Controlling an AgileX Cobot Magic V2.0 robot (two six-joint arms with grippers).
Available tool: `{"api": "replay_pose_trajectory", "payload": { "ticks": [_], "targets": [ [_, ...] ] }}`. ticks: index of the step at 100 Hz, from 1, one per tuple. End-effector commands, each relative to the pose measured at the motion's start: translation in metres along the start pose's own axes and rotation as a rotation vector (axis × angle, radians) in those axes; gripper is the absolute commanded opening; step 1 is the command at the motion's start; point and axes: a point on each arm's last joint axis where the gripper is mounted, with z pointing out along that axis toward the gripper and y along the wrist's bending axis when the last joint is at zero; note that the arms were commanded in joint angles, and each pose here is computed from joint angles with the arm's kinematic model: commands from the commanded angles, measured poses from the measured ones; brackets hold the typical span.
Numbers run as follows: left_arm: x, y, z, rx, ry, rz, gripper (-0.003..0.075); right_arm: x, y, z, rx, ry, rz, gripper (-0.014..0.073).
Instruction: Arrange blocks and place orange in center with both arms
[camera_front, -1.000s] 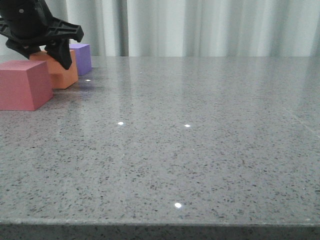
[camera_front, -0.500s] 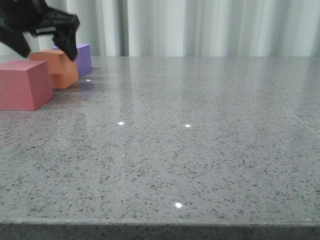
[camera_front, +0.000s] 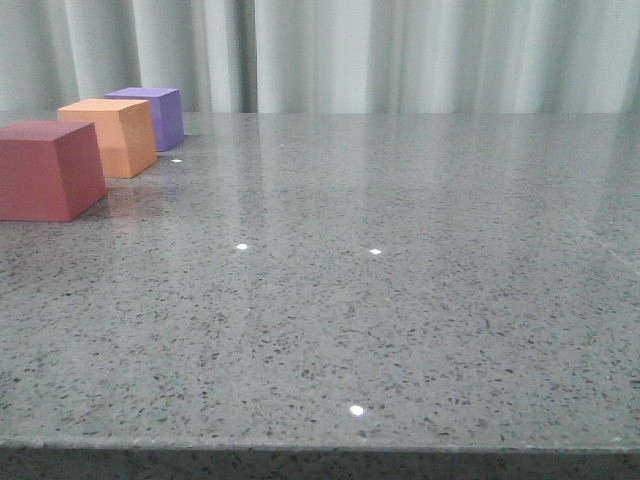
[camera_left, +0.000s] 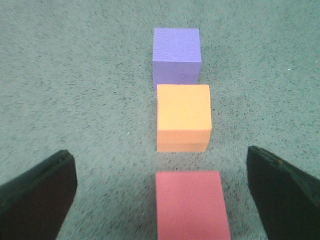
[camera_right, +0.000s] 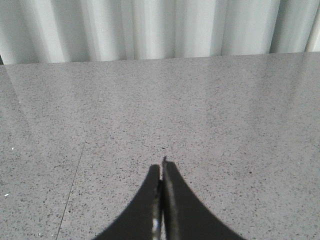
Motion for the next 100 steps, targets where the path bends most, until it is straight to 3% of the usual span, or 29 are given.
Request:
{"api": "replay_pose_trajectory", "payload": {
  "ticks": [1, 37, 51, 65, 87, 100],
  "targets": [
    [-0.005, 0.009, -0.039, 0.017, -0.175, -0.02, 0.0651, -0.014, 0.001, -0.002, -0.007, -0.091, -0.019, -0.0069],
    [0.073, 0.034, -0.104, -0.009, -0.279, -0.041, 0.065, -0.014, 0.001, -0.002, -0.007, -0.091, -0.019, -0.0069],
    [0.102, 0.04, -0.119, -0.004, -0.321, -0.047, 0.0592, -0.014, 0.001, -0.002, -0.007, -0.091, -0.019, -0.0069],
    [0.123, 0.043, -0.129, 0.002, -0.365, -0.052, 0.0416, -0.014, 0.001, -0.002, -0.007, -0.091, -0.019, -0.0069],
    [0.137, 0.046, -0.137, 0.008, -0.407, -0.057, -0.0011, -0.014, 0.001, -0.002, -0.007, -0.091, -0.019, -0.0069],
    [0.137, 0.045, -0.137, 0.018, -0.406, -0.069, -0.002, -0.014, 0.001, -0.002, -0.007, -0.091, -0.019, -0.0069]
  ]
}}
